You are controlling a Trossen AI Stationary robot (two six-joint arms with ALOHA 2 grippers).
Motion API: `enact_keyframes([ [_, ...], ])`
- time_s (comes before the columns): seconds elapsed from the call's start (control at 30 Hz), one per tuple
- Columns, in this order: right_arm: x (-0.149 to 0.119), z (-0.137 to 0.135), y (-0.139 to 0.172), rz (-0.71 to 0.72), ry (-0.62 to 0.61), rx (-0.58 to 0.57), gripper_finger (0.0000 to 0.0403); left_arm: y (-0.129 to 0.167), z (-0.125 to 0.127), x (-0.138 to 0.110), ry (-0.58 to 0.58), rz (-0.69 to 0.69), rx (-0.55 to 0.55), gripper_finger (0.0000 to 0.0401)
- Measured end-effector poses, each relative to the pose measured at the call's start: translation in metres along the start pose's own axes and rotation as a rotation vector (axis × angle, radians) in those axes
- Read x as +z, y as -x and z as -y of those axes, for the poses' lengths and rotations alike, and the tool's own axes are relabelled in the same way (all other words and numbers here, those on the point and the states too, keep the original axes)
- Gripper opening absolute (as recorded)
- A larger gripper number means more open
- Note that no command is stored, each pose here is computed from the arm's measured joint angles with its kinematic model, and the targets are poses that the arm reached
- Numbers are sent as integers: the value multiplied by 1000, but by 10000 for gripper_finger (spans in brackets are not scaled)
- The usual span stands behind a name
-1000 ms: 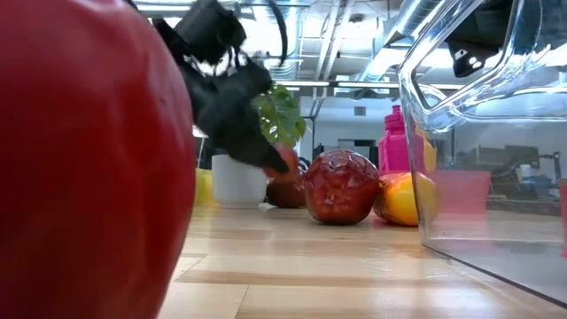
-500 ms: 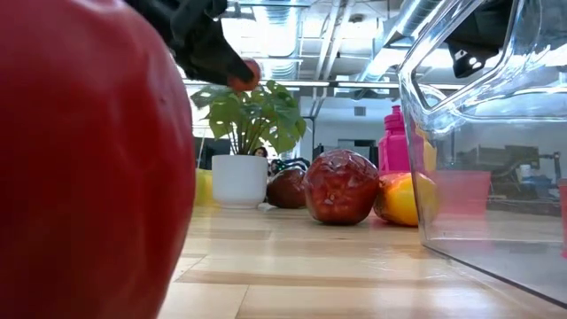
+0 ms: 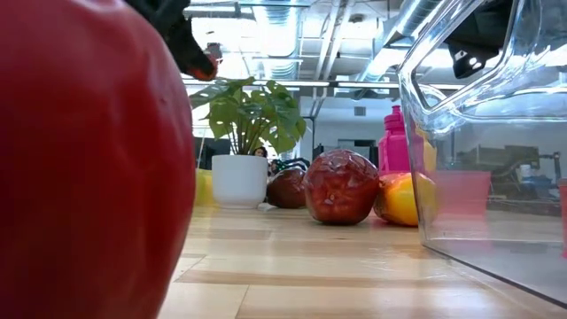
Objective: Pick & Place Food Item
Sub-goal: Put the red pomegranate into the yellow bin
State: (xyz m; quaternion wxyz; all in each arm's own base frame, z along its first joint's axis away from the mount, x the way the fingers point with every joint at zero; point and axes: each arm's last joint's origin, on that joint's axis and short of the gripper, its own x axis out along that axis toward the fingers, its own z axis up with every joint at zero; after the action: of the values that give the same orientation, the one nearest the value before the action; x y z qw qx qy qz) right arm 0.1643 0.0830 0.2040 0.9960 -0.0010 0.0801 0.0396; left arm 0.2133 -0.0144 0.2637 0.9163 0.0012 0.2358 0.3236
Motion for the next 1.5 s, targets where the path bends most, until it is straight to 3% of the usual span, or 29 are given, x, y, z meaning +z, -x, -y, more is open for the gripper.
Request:
enact_keyframes([
  [0.23,0,0,0,-4,-3,0,5,-1,-20,-21,79,-106,265,217],
  [0.6,0,0,0,-3,-6,0,5,-26,-50,-78,189,-228,471,217],
  [0.93,0,0,0,-3,-6,0,5,-45,-66,-101,259,-311,429,218],
  [1.17,0,0,0,-3,-21,0,5,-54,-70,-102,326,-293,360,221],
  [1.5,0,0,0,-4,-21,0,5,-54,-70,-103,319,-290,369,282],
])
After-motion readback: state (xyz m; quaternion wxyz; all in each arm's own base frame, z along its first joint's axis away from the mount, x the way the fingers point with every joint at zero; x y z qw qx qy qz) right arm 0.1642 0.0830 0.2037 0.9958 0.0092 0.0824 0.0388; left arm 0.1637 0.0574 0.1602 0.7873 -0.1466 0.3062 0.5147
